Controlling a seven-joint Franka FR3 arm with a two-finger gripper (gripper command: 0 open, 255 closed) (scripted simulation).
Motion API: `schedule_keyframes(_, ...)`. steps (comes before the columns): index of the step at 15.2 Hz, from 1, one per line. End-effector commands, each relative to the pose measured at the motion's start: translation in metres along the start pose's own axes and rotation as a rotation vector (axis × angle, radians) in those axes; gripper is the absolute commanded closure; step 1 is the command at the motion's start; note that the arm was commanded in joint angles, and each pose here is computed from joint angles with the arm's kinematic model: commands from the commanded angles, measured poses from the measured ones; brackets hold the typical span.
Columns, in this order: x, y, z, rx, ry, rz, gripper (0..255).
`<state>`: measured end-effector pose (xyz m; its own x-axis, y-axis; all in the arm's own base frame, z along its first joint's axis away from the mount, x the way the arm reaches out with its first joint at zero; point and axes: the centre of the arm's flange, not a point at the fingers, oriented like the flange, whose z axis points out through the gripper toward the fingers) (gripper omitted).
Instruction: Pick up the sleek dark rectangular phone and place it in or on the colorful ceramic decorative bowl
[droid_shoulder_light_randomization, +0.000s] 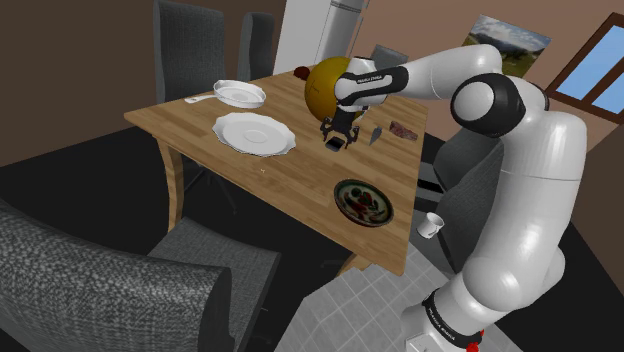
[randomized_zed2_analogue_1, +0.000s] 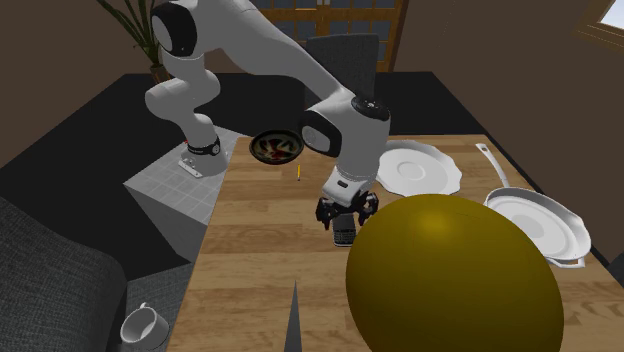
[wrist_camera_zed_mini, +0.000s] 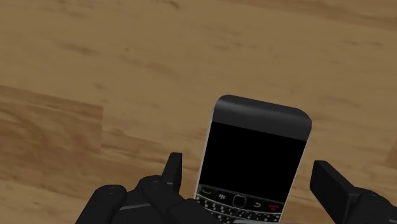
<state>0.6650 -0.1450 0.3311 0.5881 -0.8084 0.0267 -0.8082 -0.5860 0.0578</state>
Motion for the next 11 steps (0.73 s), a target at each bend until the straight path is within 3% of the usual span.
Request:
schedule_keyframes(1,0.0001,0.0000,0.0005,0.000,0.000,0.000,0)
schedule_keyframes(5,0.0001,0.0000,0.0005,0.000,0.000,0.000,0)
schedule_keyframes(6,0.0001,0.0000,0.0005,0.000,0.000,0.000,255)
schedule_keyframes(11,0.0002,-0.0003,0.0005,0.000,0.000,0.000,255)
